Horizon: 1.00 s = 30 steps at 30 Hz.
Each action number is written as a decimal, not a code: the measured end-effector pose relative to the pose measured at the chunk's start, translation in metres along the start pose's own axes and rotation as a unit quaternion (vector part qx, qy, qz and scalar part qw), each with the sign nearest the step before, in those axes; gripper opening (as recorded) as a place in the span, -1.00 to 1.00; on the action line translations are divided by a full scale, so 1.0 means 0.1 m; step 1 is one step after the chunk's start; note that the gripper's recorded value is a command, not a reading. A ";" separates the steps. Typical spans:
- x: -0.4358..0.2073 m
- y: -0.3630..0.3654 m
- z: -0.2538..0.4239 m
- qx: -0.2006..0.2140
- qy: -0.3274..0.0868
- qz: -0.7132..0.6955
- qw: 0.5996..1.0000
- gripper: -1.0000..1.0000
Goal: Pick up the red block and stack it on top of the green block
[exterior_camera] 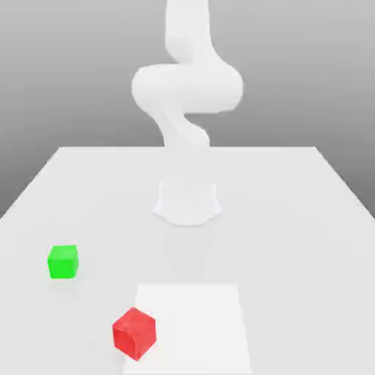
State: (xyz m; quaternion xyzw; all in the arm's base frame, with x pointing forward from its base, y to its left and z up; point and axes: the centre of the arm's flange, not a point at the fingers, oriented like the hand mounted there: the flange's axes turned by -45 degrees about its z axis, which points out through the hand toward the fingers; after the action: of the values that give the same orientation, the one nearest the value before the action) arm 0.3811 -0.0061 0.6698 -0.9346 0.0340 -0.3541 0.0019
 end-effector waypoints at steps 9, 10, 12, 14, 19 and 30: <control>-0.48 0.33 1.84 -0.044 -0.135 0.094 0.985 0.00; -0.58 0.37 2.02 -0.048 -0.149 0.105 0.982 0.00; -0.79 0.46 2.36 -0.058 -0.178 0.126 0.974 0.00; -1.03 0.55 2.69 -0.067 -0.206 0.147 0.965 0.00; -1.74 0.78 3.38 -0.090 -0.274 0.202 0.936 0.00; -2.91 0.91 4.35 -0.108 -0.337 0.249 0.902 -1.00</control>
State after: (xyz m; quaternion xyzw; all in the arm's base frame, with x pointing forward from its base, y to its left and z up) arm 0.4459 -0.0867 0.1493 -0.9537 0.3006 -0.0002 0.0001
